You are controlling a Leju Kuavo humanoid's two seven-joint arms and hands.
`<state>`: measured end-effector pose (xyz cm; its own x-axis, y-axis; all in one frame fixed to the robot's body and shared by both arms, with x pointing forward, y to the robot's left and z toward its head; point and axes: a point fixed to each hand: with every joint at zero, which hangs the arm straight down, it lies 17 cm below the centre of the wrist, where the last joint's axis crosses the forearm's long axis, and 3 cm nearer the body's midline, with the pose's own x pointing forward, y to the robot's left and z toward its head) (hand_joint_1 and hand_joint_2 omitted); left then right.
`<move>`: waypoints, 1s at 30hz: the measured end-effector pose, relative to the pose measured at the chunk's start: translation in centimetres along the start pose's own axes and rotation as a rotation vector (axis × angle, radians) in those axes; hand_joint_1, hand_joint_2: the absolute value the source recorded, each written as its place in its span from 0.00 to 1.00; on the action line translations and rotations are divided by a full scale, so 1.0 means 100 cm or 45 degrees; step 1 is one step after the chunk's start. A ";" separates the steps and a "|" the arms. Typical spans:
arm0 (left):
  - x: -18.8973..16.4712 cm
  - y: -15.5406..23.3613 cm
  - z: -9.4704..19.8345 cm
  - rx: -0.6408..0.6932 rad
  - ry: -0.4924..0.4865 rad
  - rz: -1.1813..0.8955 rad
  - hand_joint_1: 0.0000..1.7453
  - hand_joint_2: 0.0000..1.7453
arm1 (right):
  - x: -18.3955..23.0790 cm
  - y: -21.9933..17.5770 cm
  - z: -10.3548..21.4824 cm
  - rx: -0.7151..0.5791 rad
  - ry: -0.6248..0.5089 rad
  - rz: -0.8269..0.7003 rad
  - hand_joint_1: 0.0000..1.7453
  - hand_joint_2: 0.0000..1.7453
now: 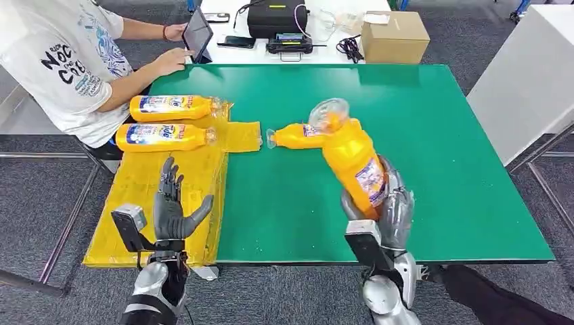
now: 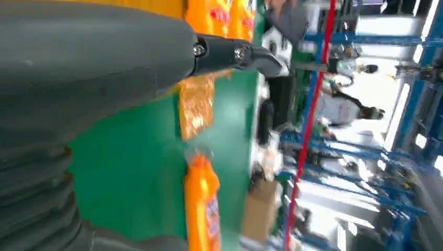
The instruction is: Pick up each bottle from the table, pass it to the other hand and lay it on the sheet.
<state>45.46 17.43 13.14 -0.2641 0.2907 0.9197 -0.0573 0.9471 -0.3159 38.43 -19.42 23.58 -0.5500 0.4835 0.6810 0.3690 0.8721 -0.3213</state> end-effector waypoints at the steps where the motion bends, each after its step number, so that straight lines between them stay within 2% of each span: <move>1: 0.003 -0.004 0.001 -0.009 0.000 0.035 0.00 1.00 | -0.001 -0.006 0.001 -0.026 0.008 -0.003 1.00 1.00; 4: 0.015 -0.014 0.004 -0.039 -0.015 0.114 0.00 1.00 | -0.005 -0.018 0.005 -0.081 0.036 -0.008 1.00 1.00; 8: 0.033 -0.034 0.012 -0.123 -0.049 0.203 0.00 1.00 | -0.012 -0.013 0.013 -0.032 0.072 -0.025 1.00 1.00; 13: 0.042 -0.076 0.029 -0.304 -0.032 0.297 0.00 1.00 | -0.019 0.029 0.034 0.150 0.108 -0.082 1.00 1.00; 18: 0.044 -0.104 0.039 -0.420 -0.059 0.221 0.00 1.00 | -0.015 0.083 0.057 0.316 0.136 -0.141 1.00 1.00; 24: 0.038 -0.118 0.038 -0.471 -0.029 0.166 0.00 1.00 | 0.007 0.138 0.074 0.474 0.107 -0.169 1.00 1.00; 30: 0.024 -0.115 0.037 -0.456 0.024 0.147 0.00 1.00 | 0.021 0.161 0.081 0.539 0.090 -0.183 1.00 1.00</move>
<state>41.88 6.76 18.08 -0.2311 0.3977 0.8880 0.3130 0.8945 -0.3191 37.17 -3.72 14.49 -0.5152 0.3618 0.7770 -0.0546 0.8908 -0.4511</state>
